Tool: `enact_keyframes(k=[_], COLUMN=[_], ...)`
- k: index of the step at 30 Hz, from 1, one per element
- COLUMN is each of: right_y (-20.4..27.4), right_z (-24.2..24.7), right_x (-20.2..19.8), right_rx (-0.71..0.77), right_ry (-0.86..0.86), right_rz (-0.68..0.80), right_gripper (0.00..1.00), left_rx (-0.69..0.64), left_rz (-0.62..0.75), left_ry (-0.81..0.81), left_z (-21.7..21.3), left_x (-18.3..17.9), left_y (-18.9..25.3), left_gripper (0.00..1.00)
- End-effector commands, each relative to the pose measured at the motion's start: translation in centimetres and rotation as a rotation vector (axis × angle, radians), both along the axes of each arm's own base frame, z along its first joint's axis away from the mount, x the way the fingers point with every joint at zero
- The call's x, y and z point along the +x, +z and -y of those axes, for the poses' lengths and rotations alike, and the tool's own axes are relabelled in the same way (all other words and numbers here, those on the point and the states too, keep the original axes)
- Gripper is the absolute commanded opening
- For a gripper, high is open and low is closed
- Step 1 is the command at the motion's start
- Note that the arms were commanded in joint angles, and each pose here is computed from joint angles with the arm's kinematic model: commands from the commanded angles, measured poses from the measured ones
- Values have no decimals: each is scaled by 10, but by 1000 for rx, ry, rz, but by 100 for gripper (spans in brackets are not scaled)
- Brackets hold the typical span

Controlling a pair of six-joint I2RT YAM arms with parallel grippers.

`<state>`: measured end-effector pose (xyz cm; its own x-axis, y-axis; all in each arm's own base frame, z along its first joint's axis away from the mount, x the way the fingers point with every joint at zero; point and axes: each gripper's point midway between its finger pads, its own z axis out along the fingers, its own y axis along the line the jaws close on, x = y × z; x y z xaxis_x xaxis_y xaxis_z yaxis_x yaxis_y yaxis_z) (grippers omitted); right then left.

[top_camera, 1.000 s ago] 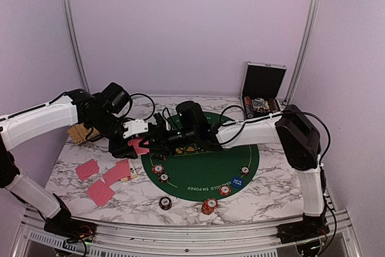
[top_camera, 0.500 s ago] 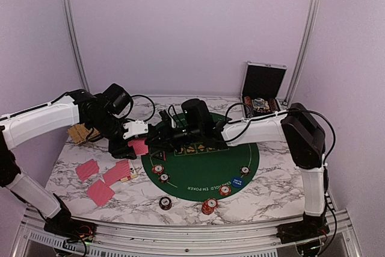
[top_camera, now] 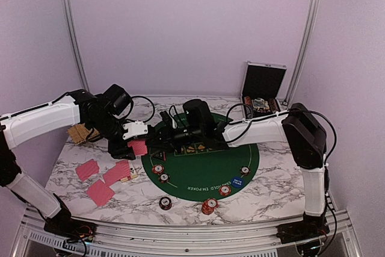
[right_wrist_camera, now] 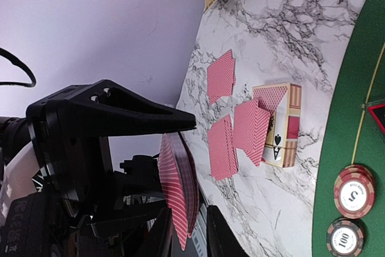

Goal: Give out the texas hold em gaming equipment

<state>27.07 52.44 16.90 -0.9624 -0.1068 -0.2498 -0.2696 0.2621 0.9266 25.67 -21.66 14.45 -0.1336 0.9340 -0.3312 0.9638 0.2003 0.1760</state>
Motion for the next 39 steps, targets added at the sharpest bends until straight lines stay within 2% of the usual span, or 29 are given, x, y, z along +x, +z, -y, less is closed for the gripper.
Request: enact_keyframes(k=[1, 11, 28, 39], right_y=[17, 8, 19, 27], right_z=[-4, -12, -9, 11], right_x=[-7, -13, -15, -9], right_rx=[59, 34, 57, 96], right_ry=[28, 45, 49, 26], right_rz=[9, 9, 17, -9], right_gripper=[21, 26, 0, 0], left_rx=[21, 5, 28, 50], left_rz=[-24, -21, -22, -23], left_ry=[4, 8, 13, 15], left_z=[-4, -1, -5, -10], left_x=[-3, -1, -2, -4], left_y=[-5, 0, -5, -10], left_gripper=[50, 50, 50, 50])
